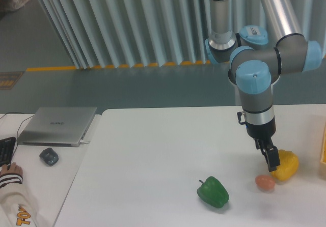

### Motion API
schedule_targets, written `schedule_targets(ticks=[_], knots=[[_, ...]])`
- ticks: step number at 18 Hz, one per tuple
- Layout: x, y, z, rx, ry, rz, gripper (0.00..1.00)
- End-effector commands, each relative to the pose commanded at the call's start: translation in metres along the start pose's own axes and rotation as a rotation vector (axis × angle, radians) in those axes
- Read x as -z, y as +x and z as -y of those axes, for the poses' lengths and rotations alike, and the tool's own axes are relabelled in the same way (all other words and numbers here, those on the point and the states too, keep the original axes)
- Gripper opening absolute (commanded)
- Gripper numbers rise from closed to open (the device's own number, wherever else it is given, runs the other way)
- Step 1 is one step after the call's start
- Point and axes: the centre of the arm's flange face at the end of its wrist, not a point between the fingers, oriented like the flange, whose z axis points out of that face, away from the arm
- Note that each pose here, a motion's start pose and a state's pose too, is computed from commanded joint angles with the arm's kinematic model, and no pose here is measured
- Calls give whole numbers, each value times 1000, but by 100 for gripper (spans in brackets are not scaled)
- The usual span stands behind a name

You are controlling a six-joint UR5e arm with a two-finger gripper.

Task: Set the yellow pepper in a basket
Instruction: 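Lower the open gripper around the yellow bell pepper, then close the gripper on the yellow bell pepper's top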

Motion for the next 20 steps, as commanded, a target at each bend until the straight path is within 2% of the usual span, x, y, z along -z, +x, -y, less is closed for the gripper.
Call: schedule_targets(ticks=[2,6,10,16,18,20], knots=[[-10,5,1,3,8,33,100],[-12,8,5,8,48,34,100],[-5,4,5,157,54,44,100],[-4,6,4,226,55,39,100],[1,13,3,315,52,37,100],[1,20,3,365,45,11,100]])
